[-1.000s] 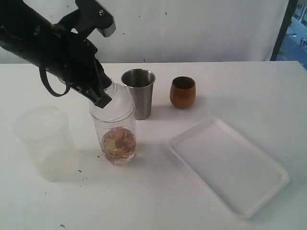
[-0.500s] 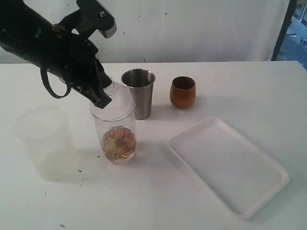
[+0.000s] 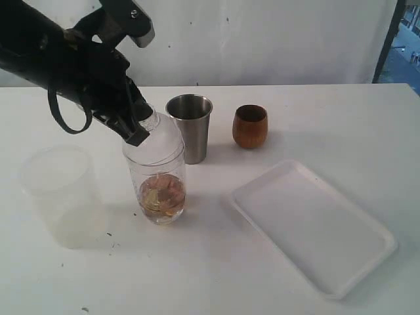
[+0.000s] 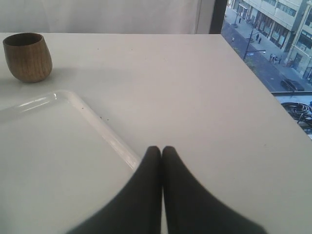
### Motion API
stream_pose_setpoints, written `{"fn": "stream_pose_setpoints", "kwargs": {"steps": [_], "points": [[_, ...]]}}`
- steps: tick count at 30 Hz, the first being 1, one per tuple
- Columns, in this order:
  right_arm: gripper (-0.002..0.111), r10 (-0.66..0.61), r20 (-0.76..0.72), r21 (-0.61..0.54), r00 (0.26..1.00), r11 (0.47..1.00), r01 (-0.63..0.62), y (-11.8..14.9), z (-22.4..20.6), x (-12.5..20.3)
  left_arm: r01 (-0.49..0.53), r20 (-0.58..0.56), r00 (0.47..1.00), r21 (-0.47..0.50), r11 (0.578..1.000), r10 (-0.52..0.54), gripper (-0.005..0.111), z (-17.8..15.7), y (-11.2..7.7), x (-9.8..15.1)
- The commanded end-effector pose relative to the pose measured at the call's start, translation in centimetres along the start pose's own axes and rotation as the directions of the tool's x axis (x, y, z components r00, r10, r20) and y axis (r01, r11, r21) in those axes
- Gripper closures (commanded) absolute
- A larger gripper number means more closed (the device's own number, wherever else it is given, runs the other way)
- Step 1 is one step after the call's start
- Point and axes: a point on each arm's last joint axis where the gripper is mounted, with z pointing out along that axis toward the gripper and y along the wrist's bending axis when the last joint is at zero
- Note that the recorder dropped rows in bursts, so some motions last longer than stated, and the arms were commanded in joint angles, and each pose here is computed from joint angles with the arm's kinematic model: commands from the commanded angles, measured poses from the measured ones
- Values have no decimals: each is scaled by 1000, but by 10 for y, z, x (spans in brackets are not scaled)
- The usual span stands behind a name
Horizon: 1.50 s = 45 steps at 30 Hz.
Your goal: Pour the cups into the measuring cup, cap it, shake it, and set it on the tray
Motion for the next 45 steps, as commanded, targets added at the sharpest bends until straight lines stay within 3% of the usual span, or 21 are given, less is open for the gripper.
{"fn": "stream_pose_setpoints", "kwargs": {"steps": [1, 10, 22, 45], "points": [[108, 4, 3, 9, 1000, 1000, -4, 0, 0, 1, -7, -75, 997, 38, 999, 10, 56, 6, -6, 12], [108, 4, 3, 9, 1000, 1000, -4, 0, 0, 1, -13, -5, 1000, 1, 1000, 13, 56, -17, -5, 6], [108, 4, 3, 9, 1000, 1000, -4, 0, 0, 1, -11, 87, 996, -55, 998, 16, 56, -22, -1, -2], [108, 4, 3, 9, 1000, 1000, -4, 0, 0, 1, -14, 107, 994, -68, 998, 21, 56, -22, 0, -4]]}}
